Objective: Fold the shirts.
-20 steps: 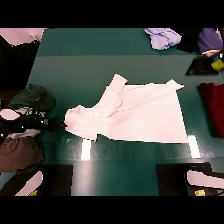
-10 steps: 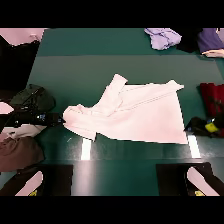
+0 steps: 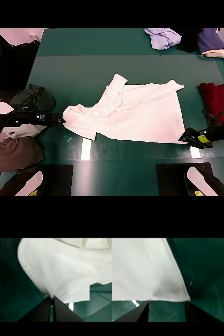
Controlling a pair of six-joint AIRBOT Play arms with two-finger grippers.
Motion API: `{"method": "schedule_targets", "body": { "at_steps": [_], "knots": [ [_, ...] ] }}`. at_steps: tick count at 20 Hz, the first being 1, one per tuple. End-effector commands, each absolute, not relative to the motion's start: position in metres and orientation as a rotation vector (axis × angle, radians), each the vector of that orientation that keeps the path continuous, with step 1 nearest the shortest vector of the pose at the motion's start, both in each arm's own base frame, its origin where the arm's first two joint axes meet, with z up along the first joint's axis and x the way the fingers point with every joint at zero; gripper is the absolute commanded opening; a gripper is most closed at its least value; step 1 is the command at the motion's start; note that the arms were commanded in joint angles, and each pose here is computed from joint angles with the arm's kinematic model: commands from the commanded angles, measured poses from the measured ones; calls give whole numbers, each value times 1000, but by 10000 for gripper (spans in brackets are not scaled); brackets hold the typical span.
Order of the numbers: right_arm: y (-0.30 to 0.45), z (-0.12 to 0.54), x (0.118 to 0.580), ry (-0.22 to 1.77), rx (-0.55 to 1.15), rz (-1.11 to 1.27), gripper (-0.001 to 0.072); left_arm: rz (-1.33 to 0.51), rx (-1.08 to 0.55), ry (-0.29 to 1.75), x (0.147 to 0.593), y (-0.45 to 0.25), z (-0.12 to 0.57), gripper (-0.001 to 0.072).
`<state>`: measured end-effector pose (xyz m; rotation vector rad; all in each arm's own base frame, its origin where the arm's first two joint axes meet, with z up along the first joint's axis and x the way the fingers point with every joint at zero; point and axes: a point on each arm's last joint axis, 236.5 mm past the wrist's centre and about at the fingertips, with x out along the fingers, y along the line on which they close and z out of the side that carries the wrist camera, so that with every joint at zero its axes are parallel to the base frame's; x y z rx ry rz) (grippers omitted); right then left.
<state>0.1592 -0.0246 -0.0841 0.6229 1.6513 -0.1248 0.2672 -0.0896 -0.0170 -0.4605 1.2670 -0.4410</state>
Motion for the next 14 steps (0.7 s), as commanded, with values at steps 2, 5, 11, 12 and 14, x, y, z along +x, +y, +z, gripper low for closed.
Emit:
{"method": "schedule_targets", "body": {
  "at_steps": [2, 5, 11, 12, 14],
  "knots": [
    [-30, -82, 164, 1602, 602, -144, 488, -441, -460, 1266, 267, -89, -17, 28],
    [-43, -62, 169, 1571, 536, -164, 488, -441, -460, 1266, 267, -89, -17, 28],
    [-62, -57, 176, 1634, 495, -181, 487, -442, -461, 1268, 267, -90, -17, 28],
    [-60, -63, 174, 1661, 507, -175, 488, -442, -461, 1268, 267, -90, -17, 29],
    [-58, -71, 173, 1695, 529, -165, 487, -442, -461, 1268, 267, -90, -17, 29]
  ]
}}
